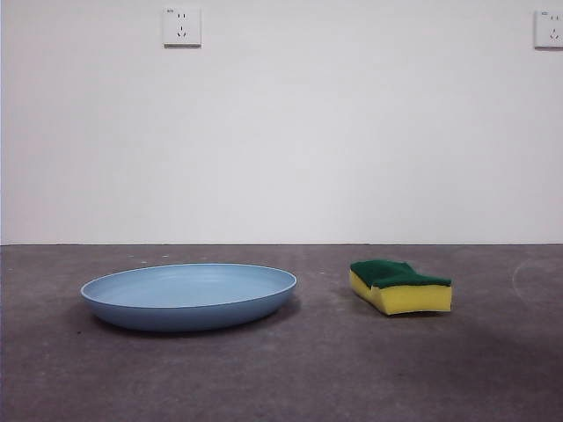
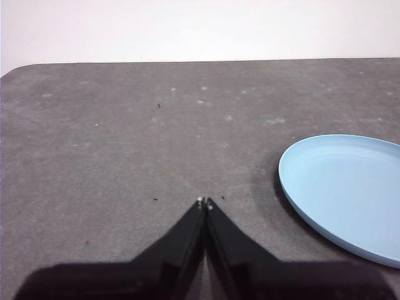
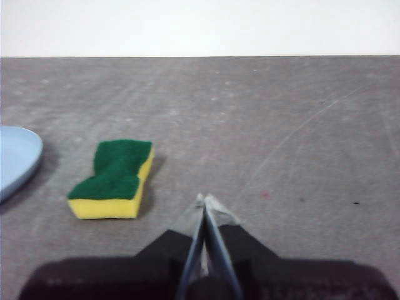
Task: Pick up the plate,pick up the cloth,clean the plate with the cloth
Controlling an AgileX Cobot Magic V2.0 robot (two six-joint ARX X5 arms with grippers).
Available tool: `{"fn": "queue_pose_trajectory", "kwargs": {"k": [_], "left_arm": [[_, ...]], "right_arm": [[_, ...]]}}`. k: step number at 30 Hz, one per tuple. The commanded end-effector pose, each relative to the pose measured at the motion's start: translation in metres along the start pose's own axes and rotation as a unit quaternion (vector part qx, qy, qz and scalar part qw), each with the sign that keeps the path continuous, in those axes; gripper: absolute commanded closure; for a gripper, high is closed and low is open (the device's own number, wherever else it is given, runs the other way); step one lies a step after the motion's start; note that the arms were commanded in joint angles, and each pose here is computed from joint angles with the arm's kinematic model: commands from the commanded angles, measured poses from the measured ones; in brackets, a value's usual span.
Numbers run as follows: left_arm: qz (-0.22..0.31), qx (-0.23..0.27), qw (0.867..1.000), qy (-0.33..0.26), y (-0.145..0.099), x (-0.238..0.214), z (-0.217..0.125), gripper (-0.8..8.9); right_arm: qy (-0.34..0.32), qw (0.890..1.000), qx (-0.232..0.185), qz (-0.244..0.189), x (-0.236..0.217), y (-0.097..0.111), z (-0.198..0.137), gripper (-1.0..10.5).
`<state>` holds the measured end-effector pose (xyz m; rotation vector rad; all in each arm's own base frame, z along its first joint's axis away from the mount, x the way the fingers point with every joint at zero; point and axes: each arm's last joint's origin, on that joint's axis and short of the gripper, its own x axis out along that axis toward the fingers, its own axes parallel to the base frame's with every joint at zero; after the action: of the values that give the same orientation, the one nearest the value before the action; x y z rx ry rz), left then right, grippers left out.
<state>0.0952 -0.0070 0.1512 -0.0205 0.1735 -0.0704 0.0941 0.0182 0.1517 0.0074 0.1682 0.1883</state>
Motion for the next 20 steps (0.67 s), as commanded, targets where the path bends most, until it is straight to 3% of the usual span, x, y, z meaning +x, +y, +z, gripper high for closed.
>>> {"fn": "queue_pose_trajectory", "kwargs": {"k": [1,20], "left_arm": [[0.001,-0.003,1.0,0.005,0.0003,0.0013,-0.0041,8.16],[0.001,-0.003,1.0,0.005,0.0003,0.0013,-0.0041,8.16]], "right_arm": [[0.008,1.0,0.025,0.0,0.0015,0.0,-0.0039,9.5],[0.011,1.0,0.025,-0.015,0.0018,-0.0009,-0.0042,9.5]]}}
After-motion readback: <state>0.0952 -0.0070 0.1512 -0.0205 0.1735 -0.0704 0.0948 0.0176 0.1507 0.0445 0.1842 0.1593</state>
